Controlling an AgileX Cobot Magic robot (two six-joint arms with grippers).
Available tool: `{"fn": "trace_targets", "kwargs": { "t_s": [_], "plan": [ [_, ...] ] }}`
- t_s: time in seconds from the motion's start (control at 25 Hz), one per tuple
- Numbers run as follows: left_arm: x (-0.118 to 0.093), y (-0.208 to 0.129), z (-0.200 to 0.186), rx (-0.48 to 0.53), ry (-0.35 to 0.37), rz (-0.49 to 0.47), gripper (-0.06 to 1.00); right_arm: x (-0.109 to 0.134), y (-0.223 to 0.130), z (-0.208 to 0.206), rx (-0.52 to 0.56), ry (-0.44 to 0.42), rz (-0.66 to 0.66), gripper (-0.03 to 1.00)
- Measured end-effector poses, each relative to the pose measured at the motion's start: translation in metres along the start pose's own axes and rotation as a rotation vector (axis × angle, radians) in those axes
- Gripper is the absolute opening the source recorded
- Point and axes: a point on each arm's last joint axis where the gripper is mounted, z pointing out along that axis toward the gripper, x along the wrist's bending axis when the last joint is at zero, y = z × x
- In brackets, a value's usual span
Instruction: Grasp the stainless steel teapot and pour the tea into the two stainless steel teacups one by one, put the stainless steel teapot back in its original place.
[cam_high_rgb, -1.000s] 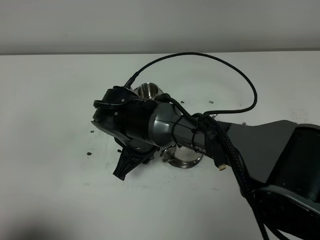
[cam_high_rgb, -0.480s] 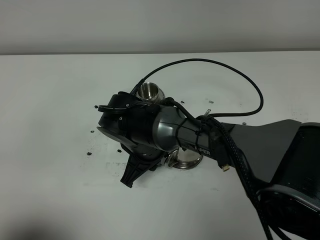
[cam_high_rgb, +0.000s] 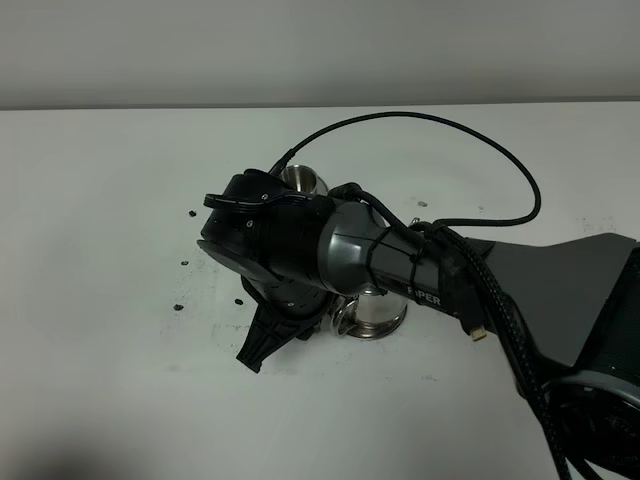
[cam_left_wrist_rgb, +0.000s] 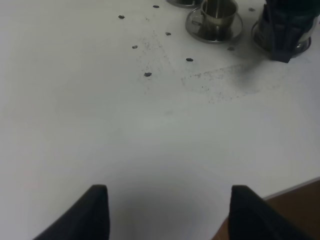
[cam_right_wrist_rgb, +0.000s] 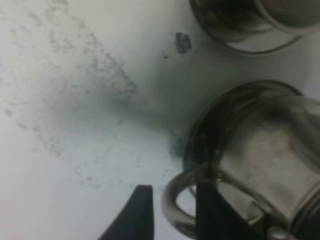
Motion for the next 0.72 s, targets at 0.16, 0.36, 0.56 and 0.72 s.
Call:
{"fn": "trace_targets", "kwargs": {
  "t_s": [0.16,0.36,0.56,0.72],
  "plan": [
    [0.0,0.0,0.0,0.0,0.0,0.0,0.52,0.0047,-0.0003,-0.0008,0.002,0.023,0.005,0.23],
    [0.0,0.0,0.0,0.0,0.0,0.0,0.52,0.0056,-0.0003,-0.001,0.002,0.027,0.01,0.23],
    [0.0,0.0,0.0,0.0,0.0,0.0,0.52,0.0021,-0.0002,-0.0002,0.002,0.015,0.013,0.24],
    [0.0,0.0,0.0,0.0,0.0,0.0,0.52,-0.0035,0.0,0.0011,0.002,0.004,0.019,0.24]
  ]
}}
